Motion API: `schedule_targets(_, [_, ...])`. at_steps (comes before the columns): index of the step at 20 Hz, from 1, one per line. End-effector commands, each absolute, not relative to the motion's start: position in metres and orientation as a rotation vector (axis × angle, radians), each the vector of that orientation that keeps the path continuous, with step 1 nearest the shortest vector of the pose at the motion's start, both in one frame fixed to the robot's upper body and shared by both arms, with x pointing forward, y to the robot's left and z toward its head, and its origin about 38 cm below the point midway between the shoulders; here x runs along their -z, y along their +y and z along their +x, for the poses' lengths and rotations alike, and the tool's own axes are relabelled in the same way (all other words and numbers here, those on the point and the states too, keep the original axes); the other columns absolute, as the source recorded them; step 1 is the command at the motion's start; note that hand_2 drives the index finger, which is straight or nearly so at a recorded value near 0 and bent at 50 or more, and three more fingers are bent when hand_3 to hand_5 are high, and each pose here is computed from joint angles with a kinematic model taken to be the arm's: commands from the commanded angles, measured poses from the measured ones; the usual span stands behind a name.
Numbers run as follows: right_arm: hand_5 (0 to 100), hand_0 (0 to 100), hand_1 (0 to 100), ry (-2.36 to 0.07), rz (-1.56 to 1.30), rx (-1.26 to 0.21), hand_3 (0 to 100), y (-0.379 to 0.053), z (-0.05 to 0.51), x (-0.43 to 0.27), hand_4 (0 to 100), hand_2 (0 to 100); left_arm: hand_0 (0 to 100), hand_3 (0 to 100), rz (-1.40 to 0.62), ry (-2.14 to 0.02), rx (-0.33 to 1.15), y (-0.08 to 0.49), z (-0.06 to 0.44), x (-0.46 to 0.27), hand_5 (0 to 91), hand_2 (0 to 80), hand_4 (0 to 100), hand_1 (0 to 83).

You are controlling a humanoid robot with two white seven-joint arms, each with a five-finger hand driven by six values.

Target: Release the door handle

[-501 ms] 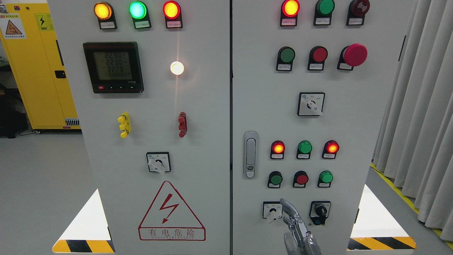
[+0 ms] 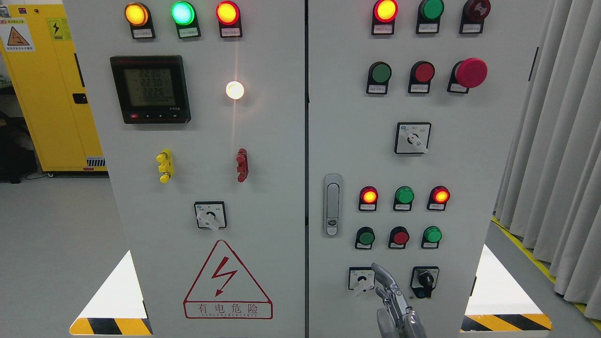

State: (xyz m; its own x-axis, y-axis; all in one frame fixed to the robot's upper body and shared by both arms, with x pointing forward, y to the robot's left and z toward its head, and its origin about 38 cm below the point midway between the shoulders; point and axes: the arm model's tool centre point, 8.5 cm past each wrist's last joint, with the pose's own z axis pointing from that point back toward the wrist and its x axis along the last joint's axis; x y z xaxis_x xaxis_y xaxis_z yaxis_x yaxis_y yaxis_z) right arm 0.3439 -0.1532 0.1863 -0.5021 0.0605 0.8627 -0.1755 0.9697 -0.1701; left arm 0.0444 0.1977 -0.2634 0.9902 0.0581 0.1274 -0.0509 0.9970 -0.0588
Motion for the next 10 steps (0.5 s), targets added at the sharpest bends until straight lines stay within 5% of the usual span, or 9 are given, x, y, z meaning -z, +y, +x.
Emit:
schedule_targets(1, [30,36,24,-2.107,0.047,-0.321,37,-0.151,0.347,-0.196,41,0,12,0,-0.055,-0.129,-0.055,0.198,0.044,0.263,0.0,0.0,0,55.6])
schedule_targets(3, [55,33,38,-2.124,-0.045,-0.389,57,-0.150,0.347,-0.203,62,0,12,0,-0.055,-0.129,-0.055,0.198,0.044,0.263,0.0,0.0,0,55.6])
schedule_targets(6, [76,48,41,-2.127,-0.203,-0.504,72,-0.147,0.349,-0.206,76,0,12,0,-0.055,-0.129,-0.054,0.198,0.044,0.263,0.0,0.0,0,55.6])
schedule_targets(10, [88,50,42,-2.134,-0.333,-0.569,80,-0.142,0.351,-0.212,84,0,12,0,-0.055,-0.129,-0.055,0.198,0.044,0.263,0.0,0.0,0,55.6])
